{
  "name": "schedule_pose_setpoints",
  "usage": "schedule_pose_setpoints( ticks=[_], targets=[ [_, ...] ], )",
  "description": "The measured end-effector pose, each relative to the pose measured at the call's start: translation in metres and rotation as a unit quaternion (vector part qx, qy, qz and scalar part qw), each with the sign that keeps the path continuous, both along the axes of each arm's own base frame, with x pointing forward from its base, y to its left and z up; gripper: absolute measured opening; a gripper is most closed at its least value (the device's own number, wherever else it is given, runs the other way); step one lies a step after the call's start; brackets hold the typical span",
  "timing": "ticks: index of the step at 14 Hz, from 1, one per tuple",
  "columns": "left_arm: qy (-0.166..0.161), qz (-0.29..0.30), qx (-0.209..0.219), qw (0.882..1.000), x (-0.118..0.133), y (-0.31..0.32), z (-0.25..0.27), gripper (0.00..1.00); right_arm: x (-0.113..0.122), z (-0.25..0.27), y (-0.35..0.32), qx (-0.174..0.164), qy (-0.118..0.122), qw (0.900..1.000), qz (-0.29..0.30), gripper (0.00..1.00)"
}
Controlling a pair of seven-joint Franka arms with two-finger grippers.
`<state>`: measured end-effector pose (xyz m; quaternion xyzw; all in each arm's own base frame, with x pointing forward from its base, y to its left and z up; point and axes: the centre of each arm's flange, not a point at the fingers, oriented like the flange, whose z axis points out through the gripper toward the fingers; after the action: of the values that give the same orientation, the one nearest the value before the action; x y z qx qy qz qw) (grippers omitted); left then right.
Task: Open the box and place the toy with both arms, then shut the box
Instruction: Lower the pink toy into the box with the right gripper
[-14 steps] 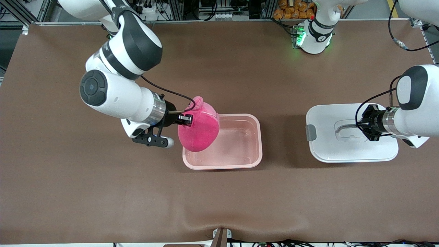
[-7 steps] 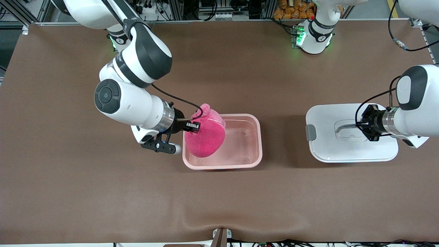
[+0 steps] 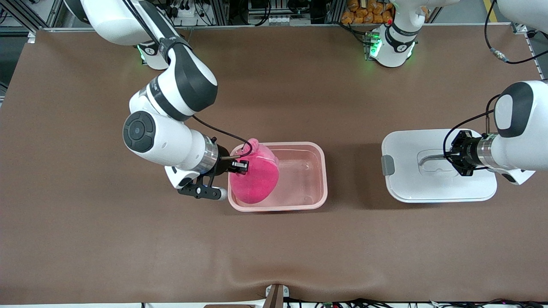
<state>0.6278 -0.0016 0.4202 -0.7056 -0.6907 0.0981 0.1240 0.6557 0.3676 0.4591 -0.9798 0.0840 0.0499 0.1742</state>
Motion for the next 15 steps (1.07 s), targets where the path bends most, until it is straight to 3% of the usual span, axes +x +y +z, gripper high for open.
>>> schedule_pose_setpoints(
  ticks=[5,10,15],
  targets=[
    [0.005,0.000,0.000,1.000,0.001,-0.001,-0.007,0.06,-0.002,-0.043,0.021,-0.021,0.006,1.000,0.021,0.10],
    [0.006,-0.001,0.001,1.000,0.001,-0.002,-0.008,0.06,-0.006,-0.086,0.048,-0.045,-0.011,0.998,0.036,0.10],
    [0.007,-0.001,0.001,1.000,0.001,-0.002,-0.010,0.06,-0.004,-0.120,0.060,-0.045,-0.018,0.999,0.022,0.10]
  ],
)
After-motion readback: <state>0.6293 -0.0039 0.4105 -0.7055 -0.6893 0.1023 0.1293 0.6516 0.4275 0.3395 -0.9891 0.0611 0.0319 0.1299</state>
